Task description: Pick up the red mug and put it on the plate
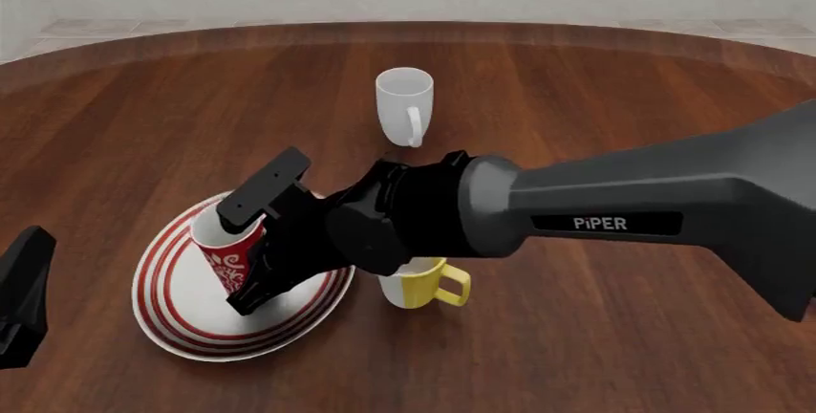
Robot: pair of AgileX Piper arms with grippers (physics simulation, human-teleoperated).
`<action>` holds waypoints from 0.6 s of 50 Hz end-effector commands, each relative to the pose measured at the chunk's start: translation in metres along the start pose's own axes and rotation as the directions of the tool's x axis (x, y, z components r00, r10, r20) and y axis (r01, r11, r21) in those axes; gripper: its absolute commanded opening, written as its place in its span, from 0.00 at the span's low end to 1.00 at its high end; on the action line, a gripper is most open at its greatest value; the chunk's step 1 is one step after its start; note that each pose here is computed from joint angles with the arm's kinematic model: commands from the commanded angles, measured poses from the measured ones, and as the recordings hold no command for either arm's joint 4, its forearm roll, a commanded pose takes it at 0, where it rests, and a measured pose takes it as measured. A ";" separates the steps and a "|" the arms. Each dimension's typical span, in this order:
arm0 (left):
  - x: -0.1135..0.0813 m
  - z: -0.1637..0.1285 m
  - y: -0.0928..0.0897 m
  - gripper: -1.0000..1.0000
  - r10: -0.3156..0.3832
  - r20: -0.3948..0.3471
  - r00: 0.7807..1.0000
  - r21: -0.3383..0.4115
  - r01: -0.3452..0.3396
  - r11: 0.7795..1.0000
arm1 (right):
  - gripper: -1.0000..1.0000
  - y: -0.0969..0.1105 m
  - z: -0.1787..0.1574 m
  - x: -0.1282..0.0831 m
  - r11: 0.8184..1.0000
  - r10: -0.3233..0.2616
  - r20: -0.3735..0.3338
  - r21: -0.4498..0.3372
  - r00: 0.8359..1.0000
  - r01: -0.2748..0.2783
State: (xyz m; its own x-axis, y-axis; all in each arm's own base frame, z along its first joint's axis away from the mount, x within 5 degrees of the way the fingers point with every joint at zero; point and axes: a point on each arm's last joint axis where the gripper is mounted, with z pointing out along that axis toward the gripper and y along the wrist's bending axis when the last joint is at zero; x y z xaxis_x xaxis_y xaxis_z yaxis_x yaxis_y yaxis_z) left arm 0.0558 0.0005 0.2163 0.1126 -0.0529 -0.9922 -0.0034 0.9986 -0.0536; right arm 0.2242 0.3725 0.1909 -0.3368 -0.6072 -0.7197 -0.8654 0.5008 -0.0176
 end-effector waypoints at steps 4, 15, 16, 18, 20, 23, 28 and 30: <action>-0.001 0.000 0.000 1.00 -0.005 0.001 1.000 -0.003 0.005 1.000 | 0.00 0.000 0.004 0.002 1.000 -0.005 -0.009 0.000 1.000 0.005; 0.000 0.000 0.000 1.00 -0.007 0.001 1.000 -0.003 0.007 1.000 | 0.00 -0.003 0.005 0.003 1.000 -0.001 -0.010 0.006 1.000 0.001; 0.000 0.000 0.000 1.00 -0.008 0.000 1.000 -0.003 0.008 1.000 | 0.00 -0.002 0.005 0.002 1.000 -0.001 -0.010 0.003 1.000 0.001; 0.000 0.000 0.000 1.00 -0.006 0.001 1.000 -0.002 0.006 1.000 | 0.00 -0.002 0.006 0.003 1.000 0.000 -0.011 0.003 1.000 0.000; 0.000 0.000 0.000 1.00 -0.007 0.000 1.000 -0.004 0.007 1.000 | 0.00 -0.003 0.006 0.003 1.000 0.000 -0.012 0.005 1.000 0.000; -0.001 0.000 0.000 1.00 -0.004 0.001 1.000 -0.002 0.004 1.000 | 0.00 -0.002 0.006 0.003 1.000 -0.004 -0.010 0.004 1.000 0.004; -0.001 0.000 0.000 1.00 -0.003 0.002 1.000 -0.002 0.003 1.000 | 0.00 -0.003 0.006 0.004 1.000 -0.002 -0.013 0.005 1.000 0.002; 0.000 0.000 0.000 1.00 -0.002 0.002 1.000 -0.002 0.002 1.000 | 0.00 -0.003 0.005 0.004 1.000 -0.003 -0.013 0.005 1.000 0.003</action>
State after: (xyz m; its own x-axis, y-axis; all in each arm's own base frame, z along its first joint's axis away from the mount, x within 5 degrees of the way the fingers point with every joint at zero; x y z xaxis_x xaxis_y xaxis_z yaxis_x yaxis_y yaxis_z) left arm 0.0558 0.0007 0.2168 0.1137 -0.0570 -0.9919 -0.0051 0.9983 -0.0579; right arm 0.2269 0.3726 0.1832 -0.3374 -0.6203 -0.7081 -0.8664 0.4988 -0.0241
